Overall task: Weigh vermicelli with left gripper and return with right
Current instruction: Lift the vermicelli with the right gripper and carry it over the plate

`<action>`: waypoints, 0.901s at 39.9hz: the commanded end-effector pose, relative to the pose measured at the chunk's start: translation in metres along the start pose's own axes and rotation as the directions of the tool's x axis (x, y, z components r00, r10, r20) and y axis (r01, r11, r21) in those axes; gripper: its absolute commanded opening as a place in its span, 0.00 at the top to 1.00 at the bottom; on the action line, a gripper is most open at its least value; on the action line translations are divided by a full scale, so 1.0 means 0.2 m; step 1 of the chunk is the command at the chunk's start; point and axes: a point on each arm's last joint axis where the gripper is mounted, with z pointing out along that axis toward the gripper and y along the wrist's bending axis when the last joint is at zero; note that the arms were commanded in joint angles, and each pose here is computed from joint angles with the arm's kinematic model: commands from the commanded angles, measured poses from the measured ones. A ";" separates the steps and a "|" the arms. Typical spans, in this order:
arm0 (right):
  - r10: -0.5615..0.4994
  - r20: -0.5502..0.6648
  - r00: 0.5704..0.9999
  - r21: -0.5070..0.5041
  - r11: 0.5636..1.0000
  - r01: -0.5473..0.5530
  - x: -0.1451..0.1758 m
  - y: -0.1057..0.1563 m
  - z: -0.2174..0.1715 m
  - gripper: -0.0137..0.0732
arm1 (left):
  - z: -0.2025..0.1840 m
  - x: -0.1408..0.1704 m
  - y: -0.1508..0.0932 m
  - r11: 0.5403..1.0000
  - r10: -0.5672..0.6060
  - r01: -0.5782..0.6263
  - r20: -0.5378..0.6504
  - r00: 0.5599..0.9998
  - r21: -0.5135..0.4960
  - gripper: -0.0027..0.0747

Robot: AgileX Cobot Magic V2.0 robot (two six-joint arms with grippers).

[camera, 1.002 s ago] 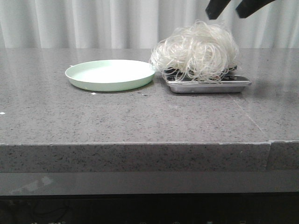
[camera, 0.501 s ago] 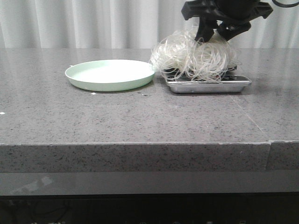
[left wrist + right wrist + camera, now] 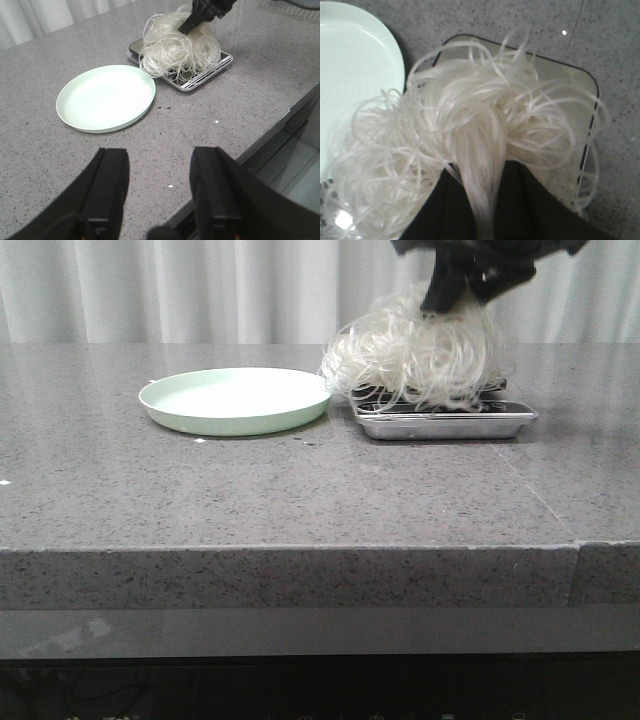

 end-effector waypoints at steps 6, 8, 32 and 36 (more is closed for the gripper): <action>-0.043 0.324 0.945 -0.041 0.997 0.060 -0.31 0.13 -0.44 0.69 | -0.02 -0.07 0.00 1.000 -0.011 0.010 0.105 0.994 0.007 0.46; -0.049 0.361 0.931 -0.055 0.996 0.073 -0.35 0.17 -0.48 0.69 | -0.02 -0.07 0.00 1.000 -0.011 0.010 0.105 0.994 0.007 0.46; -0.034 0.626 0.779 -0.168 0.970 0.178 -0.49 0.53 -0.41 0.69 | -0.02 -0.07 0.00 1.000 -0.011 0.010 0.105 0.994 0.007 0.46; -0.051 0.570 0.820 -0.169 0.969 0.177 -0.45 0.55 -0.27 0.69 | -0.02 -0.07 0.00 1.000 -0.011 0.010 0.105 0.994 0.007 0.46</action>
